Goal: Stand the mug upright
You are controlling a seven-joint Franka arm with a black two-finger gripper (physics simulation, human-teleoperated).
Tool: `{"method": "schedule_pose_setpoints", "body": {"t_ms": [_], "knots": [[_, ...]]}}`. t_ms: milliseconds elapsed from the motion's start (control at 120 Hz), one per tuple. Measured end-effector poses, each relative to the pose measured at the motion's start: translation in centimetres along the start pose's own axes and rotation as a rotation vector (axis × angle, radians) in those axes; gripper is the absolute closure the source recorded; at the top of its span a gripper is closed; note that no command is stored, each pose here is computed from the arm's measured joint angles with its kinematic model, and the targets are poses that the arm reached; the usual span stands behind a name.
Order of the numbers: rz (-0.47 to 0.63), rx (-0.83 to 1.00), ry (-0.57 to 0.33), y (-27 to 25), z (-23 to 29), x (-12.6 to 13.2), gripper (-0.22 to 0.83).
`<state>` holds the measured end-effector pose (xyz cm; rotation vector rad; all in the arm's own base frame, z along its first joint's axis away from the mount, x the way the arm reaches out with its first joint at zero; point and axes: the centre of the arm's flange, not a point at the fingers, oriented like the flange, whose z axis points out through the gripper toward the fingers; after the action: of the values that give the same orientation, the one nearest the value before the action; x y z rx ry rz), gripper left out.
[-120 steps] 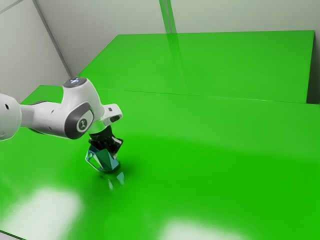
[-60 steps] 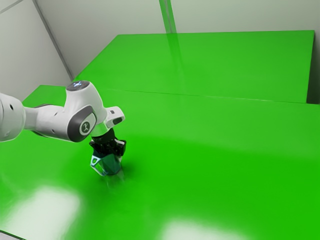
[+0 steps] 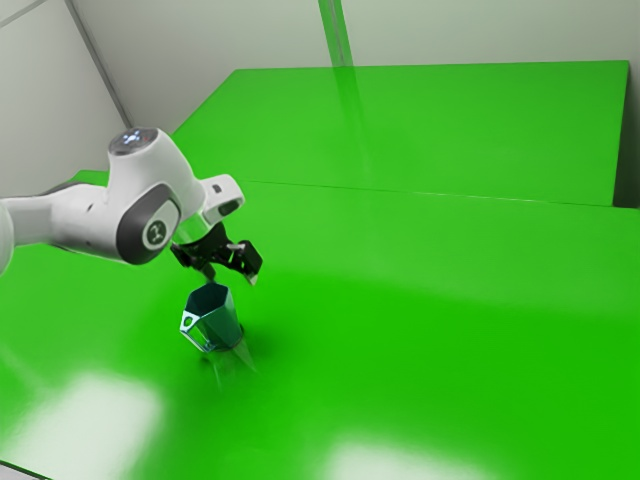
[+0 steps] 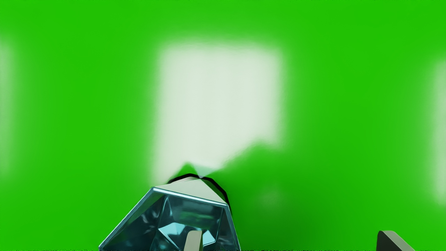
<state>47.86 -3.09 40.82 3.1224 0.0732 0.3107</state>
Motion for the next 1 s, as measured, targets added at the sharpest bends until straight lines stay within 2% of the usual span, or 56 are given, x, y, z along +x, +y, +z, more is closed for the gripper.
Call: {"method": "schedule_pose_setpoints", "body": {"t_ms": [67,167,325,500,733,1000], "knots": [[0.002,0.000,0.002,0.2,-1.0,0.8,0.06],[0.009,-0.003,0.005,0.7,-4.1,3.5,0.04],[0.015,-0.002,-0.047,1.3,-8.0,6.6,0.03],[0.015,0.003,-0.121,1.5,-10.3,8.1,0.03],[0.022,0.011,-0.175,1.8,-12.9,9.8,0.02],[0.036,0.014,-0.186,2.5,-16.2,10.7,0.02]]}}
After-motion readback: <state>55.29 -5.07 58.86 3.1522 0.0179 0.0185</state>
